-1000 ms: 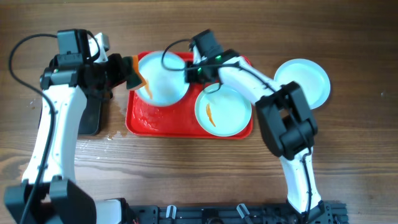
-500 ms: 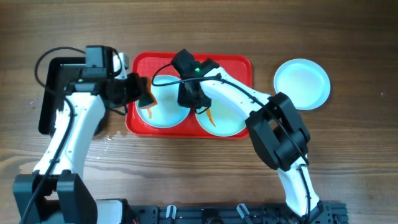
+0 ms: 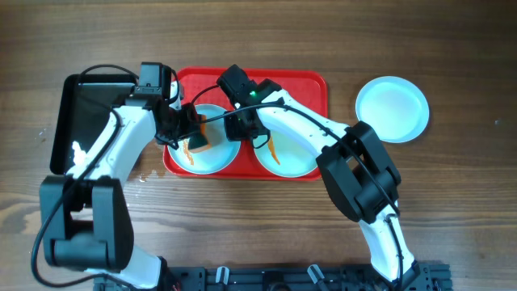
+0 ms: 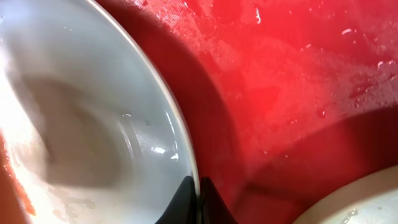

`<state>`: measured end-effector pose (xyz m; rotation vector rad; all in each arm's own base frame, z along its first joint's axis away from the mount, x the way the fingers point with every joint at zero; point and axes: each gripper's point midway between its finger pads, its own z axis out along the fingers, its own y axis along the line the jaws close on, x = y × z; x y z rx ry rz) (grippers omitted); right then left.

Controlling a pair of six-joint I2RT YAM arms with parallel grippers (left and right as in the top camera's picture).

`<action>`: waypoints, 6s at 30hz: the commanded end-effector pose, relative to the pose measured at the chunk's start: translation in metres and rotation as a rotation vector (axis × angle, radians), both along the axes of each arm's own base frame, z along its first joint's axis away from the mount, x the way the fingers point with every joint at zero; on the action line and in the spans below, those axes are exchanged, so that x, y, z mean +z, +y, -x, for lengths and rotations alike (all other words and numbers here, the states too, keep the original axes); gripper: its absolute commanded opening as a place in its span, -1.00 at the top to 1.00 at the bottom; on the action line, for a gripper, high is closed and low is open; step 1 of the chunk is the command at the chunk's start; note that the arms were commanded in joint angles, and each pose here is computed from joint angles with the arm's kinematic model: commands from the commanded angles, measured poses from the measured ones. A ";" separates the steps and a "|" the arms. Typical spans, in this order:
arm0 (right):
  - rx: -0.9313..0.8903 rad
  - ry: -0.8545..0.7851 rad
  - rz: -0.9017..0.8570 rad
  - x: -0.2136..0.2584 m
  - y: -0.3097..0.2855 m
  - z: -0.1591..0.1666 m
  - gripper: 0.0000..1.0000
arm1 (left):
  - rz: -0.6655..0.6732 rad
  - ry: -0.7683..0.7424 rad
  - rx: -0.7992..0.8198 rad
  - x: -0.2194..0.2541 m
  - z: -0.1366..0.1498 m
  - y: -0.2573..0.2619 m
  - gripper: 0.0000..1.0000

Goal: Clean dirty plates on tray and stack at the side
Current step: 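Reach the right gripper to the rim of the left plate, then scrub the left plate with the sponge while the right gripper holds it, then carry the left plate with the right gripper onto the plate at right, then reach the right gripper back and grip the last plate's rim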

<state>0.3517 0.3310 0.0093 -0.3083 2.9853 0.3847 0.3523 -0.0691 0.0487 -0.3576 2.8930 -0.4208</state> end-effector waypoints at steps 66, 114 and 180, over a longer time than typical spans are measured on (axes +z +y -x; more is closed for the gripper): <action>0.024 0.016 0.000 -0.007 0.002 0.005 0.91 | -0.052 0.134 0.135 -0.039 -0.004 -0.047 0.92; 0.041 -0.988 0.934 0.268 -0.062 -0.067 0.91 | -0.255 -0.085 0.292 0.090 0.030 0.034 0.92; -0.842 0.177 0.014 0.060 -0.427 -0.018 -0.32 | -0.238 -0.104 0.290 0.091 0.025 0.031 0.92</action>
